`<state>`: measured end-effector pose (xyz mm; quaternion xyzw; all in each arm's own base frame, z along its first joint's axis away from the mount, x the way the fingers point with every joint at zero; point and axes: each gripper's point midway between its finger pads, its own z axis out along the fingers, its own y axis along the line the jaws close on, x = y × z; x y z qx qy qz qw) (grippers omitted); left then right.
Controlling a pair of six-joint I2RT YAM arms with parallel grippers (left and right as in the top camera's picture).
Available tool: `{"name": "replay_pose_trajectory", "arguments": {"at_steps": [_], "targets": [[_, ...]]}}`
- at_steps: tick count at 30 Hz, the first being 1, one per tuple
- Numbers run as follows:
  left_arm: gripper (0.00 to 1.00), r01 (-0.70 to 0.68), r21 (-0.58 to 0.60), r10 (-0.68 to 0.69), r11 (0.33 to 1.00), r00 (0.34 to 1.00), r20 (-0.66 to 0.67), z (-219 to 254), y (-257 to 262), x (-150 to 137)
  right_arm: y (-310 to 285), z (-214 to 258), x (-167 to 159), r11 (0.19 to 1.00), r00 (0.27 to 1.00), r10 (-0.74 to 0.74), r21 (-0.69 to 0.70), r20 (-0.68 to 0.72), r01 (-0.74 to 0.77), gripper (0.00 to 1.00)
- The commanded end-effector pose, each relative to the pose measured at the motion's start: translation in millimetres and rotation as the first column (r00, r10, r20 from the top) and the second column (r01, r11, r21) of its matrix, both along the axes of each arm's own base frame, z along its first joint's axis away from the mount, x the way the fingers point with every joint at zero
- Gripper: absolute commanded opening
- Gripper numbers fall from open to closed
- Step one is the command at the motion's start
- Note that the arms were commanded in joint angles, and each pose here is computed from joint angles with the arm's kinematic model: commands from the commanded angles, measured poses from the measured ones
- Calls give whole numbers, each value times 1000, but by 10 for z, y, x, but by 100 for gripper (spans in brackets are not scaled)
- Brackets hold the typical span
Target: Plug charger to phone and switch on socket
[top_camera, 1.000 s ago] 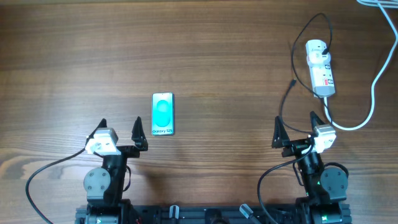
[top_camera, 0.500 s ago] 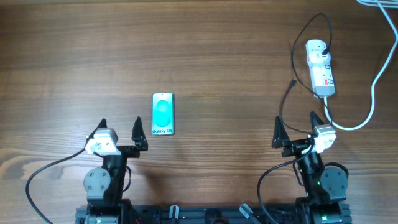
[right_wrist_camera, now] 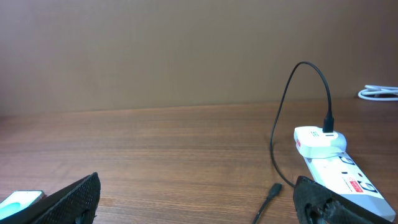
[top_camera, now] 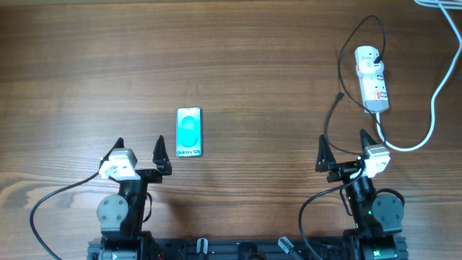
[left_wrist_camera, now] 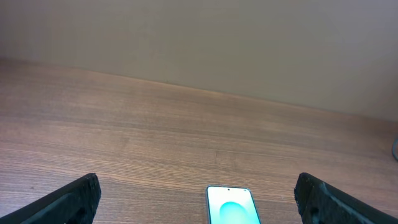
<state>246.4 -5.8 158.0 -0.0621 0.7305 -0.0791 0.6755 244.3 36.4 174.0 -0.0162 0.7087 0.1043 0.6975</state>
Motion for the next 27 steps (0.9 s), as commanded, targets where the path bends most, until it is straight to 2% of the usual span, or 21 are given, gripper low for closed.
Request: {"name": "replay_pose_trajectory", "arguments": {"at_steps": [1, 5, 9, 15, 22, 27], "targets": [[100, 13, 10, -13, 1000, 1000, 0, -15, -24, -3, -44, 18, 3, 1000, 1000, -23, -17, 12, 23, 100], [100, 9, -116, -8, 993, 1000, 2, 55, -31, -16, -44, 16, 3, 1000, 1000, -23, -17, 11, 23, 100], [100, 47, -122, -46, 991, 999, 15, 304, -96, -77, -44, 17, 3, 1000, 1000, -23, -17, 12, 23, 100], [100, 41, -126, -53, 991, 995, -88, 726, -107, -133, -44, 17, 3, 1000, 1000, -23, -17, 12, 23, 99], [100, 86, -170, -143, 982, 920, -364, 915, -265, -17, -44, 16, 3, 1000, 1000, -23, -17, 11, 23, 100], [100, 98, -200, -184, 975, 861, -474, 1102, -336, 87, -44, 17, 3, 1000, 1000, -23, -17, 12, 23, 100]]}}
